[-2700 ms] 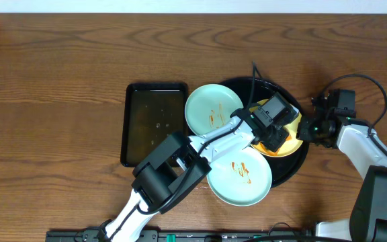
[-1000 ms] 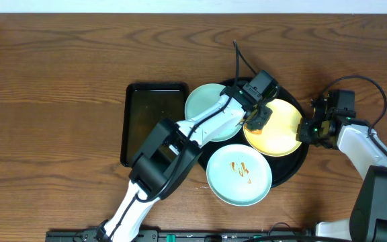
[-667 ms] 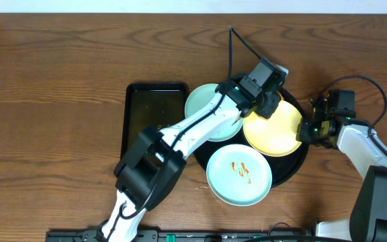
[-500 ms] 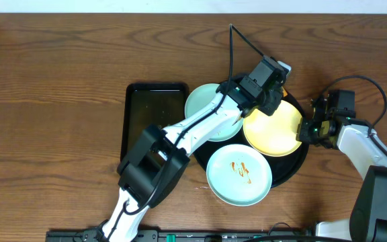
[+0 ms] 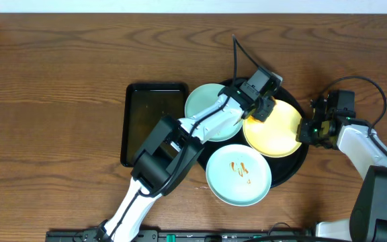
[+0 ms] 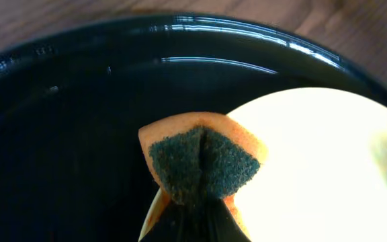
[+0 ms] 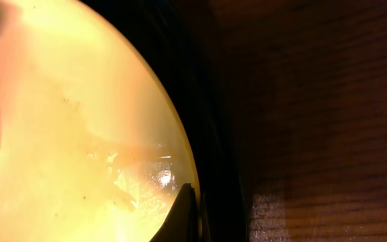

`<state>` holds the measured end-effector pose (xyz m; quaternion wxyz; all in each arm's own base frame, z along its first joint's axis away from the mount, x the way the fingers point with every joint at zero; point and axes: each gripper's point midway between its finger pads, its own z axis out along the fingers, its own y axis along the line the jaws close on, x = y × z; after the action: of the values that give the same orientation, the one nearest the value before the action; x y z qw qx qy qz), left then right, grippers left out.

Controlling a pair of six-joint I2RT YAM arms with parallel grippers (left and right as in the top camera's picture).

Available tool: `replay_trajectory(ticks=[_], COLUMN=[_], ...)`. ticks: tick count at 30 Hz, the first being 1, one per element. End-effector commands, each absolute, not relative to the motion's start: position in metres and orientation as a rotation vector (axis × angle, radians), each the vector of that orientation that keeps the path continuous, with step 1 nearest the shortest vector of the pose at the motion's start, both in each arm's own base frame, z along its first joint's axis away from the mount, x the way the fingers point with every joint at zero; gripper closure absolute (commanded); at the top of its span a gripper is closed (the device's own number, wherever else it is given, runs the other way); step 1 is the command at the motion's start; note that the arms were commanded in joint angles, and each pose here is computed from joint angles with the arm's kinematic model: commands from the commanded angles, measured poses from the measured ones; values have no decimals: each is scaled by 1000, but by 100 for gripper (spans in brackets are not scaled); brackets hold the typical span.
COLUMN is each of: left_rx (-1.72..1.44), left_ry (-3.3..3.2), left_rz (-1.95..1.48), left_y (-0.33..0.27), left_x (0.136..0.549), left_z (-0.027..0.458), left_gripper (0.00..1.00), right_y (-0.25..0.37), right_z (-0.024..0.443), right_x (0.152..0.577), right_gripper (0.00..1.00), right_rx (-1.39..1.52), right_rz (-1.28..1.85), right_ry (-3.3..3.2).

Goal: Clean dirty plates on tray and stack at the side
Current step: 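Scrub the yellow plate with the sponge while right gripper holds it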

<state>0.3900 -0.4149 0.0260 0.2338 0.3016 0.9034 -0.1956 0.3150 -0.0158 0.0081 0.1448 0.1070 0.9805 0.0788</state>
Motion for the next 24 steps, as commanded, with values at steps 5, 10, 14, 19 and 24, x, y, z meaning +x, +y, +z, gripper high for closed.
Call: replay_trajectory(ticks=[5, 10, 14, 19, 24], left_rx=[974, 961, 904, 782, 753], left_ry=[2576, 2500, 2443, 2532, 2639], left_rz=[-890, -897, -785, -698, -672], left_y=[-425, -423, -414, -402, -394], left_x=[333, 335, 351, 356, 343], left_z=[50, 95, 119, 108, 83], left_gripper=[92, 93, 93, 93, 93], right_y=[-12, -12, -12, -13, -15], right_z=[8, 8, 8, 8, 8], right_x=[315, 315, 315, 315, 315], right_gripper=[99, 99, 99, 99, 99], right_rx=[283, 283, 284, 285, 294], right_rz=[229, 229, 229, 223, 203], right_ry=[2834, 2834, 2834, 2834, 2835])
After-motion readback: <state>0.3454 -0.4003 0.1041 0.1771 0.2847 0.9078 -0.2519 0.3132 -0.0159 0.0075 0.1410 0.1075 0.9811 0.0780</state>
